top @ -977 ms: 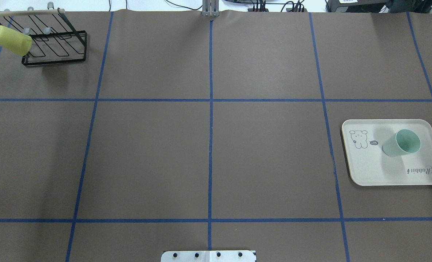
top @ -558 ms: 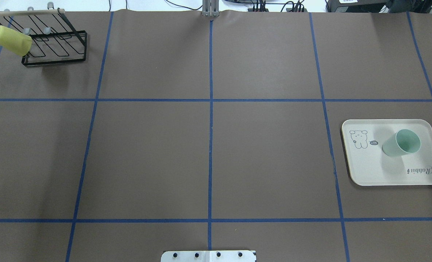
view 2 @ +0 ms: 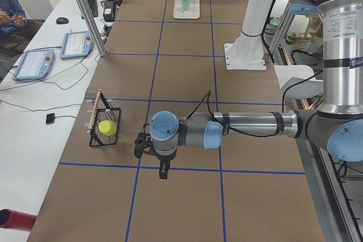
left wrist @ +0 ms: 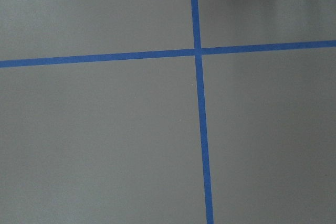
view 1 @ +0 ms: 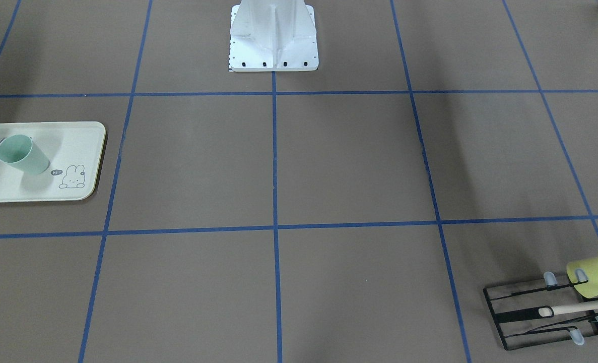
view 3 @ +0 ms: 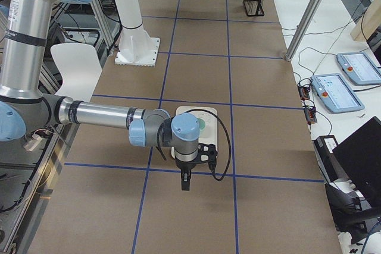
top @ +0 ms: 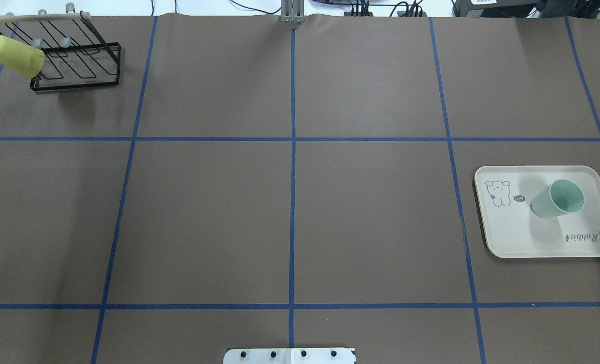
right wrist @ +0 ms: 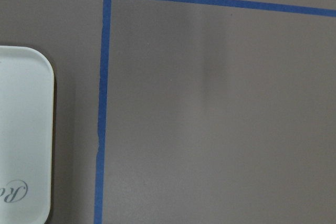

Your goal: Left arm grabs green cup and hands to right arm on tray

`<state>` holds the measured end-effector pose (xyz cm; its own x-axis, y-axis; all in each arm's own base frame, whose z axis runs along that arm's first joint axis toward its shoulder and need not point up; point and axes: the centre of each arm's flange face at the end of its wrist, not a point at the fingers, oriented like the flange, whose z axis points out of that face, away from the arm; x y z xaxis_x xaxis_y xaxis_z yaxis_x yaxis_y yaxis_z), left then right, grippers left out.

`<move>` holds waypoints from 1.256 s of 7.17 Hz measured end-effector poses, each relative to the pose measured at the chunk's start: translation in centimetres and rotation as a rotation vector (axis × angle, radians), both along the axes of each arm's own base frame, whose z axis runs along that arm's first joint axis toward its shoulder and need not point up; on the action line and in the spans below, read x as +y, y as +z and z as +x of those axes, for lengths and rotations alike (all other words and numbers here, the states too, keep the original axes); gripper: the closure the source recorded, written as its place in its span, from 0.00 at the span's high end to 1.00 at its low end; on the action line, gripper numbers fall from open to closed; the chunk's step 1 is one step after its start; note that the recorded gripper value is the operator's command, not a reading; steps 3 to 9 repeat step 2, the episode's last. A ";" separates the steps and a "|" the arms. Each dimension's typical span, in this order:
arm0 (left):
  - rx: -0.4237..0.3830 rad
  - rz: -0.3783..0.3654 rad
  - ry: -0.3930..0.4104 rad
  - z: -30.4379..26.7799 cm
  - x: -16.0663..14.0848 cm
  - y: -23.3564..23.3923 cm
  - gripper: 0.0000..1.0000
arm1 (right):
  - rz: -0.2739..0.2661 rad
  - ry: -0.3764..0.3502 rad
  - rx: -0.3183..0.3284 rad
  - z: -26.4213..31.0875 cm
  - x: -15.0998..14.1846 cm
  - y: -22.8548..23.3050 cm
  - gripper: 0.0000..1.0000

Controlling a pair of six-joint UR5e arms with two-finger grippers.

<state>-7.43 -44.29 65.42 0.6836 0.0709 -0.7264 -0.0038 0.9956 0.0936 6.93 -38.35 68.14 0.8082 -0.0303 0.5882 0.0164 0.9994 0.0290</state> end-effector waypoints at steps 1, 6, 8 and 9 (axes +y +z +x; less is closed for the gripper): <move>0.000 0.000 0.000 0.0 0.0 0.0 1.00 | 0.000 0.000 -0.001 0.0 0.0 0.0 1.00; 0.000 0.000 0.000 0.0 0.0 0.0 1.00 | 0.001 -0.001 -0.001 0.0 -0.1 -0.1 1.00; 0.000 0.000 0.000 0.0 0.0 0.0 1.00 | 0.001 -0.001 -0.001 0.0 -0.1 -0.1 1.00; 0.000 0.000 0.000 0.0 0.0 0.0 1.00 | 0.001 -0.001 -0.001 0.0 -0.1 -0.1 1.00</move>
